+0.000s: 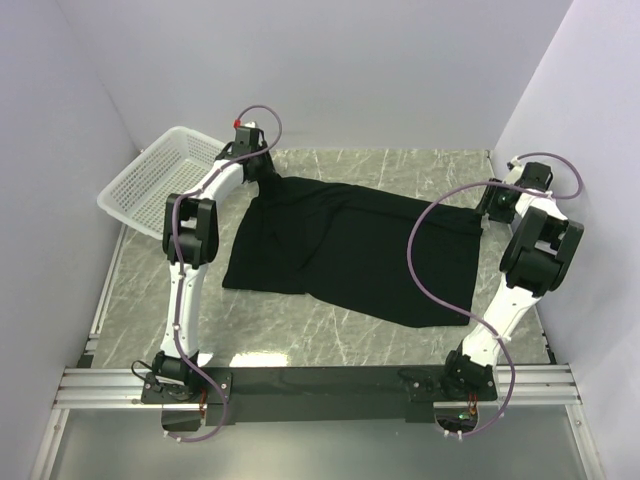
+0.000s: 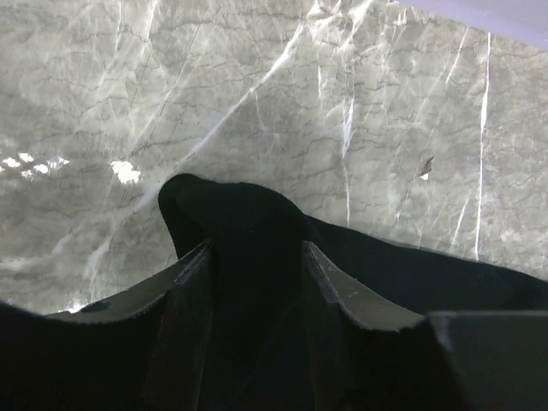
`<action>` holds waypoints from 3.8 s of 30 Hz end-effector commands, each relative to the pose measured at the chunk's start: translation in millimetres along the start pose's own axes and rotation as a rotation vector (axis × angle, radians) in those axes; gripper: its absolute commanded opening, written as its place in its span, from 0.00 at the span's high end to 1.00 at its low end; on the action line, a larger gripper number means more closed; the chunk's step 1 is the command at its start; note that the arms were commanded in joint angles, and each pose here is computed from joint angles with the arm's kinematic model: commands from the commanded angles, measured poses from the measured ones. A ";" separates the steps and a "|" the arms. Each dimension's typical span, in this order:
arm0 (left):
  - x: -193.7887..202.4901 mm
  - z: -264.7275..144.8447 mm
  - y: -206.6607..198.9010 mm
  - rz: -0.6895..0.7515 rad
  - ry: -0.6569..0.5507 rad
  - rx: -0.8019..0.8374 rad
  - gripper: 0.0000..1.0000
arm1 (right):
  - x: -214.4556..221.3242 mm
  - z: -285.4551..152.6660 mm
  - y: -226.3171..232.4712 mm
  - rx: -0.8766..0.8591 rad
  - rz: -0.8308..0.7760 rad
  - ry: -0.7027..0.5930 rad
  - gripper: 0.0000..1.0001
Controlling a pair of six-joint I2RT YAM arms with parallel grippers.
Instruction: Fold and stack the t-shirts
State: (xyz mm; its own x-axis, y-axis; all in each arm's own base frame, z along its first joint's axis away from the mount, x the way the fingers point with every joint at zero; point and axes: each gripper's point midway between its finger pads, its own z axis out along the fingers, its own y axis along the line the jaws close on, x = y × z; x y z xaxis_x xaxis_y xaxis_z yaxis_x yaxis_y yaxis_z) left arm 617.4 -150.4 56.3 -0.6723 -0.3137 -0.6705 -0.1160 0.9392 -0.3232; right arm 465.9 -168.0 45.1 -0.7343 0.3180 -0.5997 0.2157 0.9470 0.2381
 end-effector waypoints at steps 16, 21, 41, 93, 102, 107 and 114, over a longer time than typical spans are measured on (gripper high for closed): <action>-25.0 -20.9 -23.4 -0.007 -0.051 0.089 0.79 | 9.9 -24.9 27.2 -0.200 -0.324 0.129 0.42; -32.3 -24.8 -27.7 -0.022 -0.064 0.123 0.92 | 14.3 -34.8 29.2 -0.204 -0.363 0.131 0.41; -38.0 -26.1 -32.0 -0.025 -0.068 0.148 1.00 | 29.0 -6.4 14.2 -0.197 -0.525 0.222 0.47; -118.9 -15.1 -30.4 -0.145 -0.327 0.126 0.60 | 38.9 -58.6 -20.8 -0.085 -0.586 0.091 0.71; -139.4 -73.4 -64.7 -0.091 -0.364 0.234 0.43 | 19.4 -100.6 12.1 -0.162 -0.657 -0.045 0.53; -141.0 -104.9 -78.3 -0.023 -0.374 0.303 0.40 | 34.4 -115.9 60.1 -0.371 -0.775 -0.074 0.53; -136.6 -185.6 -61.4 0.091 -0.495 0.253 0.30 | 67.3 -134.4 169.2 -0.770 -1.200 -0.124 0.50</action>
State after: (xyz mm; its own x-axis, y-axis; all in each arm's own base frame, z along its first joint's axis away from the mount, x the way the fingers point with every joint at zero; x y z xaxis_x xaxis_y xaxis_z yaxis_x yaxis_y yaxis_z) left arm 605.6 -150.0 223.1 -0.4034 -0.3661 -0.8386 0.0768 0.8997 -0.4297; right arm 376.9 -48.8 121.7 -0.4060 -0.5423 -0.7356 -0.7616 0.6457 -0.0556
